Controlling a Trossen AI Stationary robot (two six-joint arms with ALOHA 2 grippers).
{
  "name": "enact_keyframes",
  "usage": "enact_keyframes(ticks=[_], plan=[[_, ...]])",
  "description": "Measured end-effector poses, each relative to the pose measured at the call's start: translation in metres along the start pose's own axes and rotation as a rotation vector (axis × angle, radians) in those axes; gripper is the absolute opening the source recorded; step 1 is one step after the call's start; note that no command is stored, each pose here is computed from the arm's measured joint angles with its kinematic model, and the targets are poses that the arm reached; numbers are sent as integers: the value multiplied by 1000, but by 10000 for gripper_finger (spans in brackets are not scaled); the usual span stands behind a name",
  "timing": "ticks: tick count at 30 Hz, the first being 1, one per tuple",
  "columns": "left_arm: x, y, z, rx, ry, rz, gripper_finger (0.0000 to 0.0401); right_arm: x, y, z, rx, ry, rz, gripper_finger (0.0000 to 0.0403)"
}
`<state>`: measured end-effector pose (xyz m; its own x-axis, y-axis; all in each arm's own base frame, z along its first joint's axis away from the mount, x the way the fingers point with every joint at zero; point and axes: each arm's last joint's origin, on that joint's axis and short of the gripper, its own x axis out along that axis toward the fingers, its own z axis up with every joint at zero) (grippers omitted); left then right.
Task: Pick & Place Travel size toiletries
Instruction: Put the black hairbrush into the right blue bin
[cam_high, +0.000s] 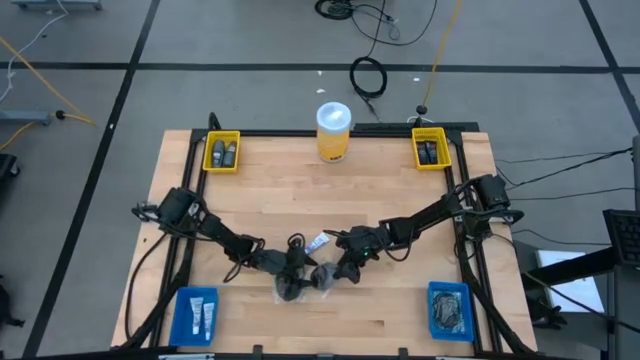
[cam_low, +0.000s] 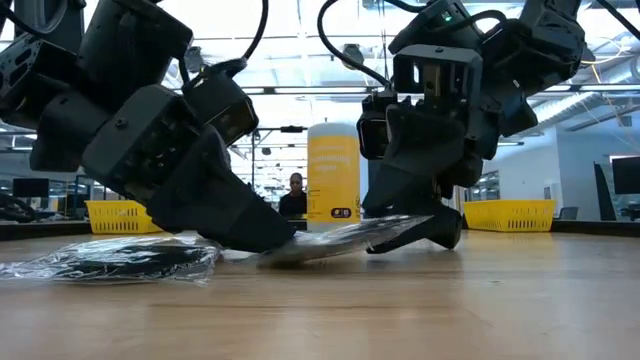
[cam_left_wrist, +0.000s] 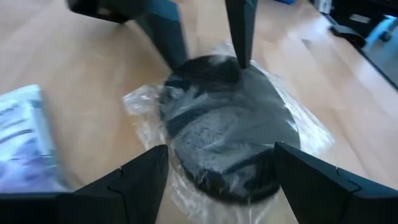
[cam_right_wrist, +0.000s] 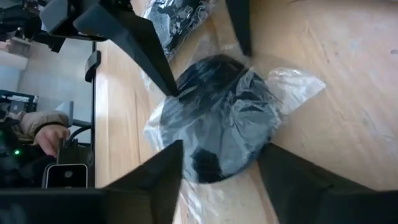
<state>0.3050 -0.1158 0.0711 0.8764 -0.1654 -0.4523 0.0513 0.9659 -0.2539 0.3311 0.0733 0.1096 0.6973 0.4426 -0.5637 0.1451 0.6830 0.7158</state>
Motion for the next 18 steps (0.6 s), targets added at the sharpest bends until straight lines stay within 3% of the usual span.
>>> enact_keyframes(ticks=[11,18], plan=[[0,1,3,-35,-62,47,292,0,0,0,-14,-13,-12,16],[-10,-6,23,-11,-107,-24,292,-1,0,1,-68,-28,-37,13]])
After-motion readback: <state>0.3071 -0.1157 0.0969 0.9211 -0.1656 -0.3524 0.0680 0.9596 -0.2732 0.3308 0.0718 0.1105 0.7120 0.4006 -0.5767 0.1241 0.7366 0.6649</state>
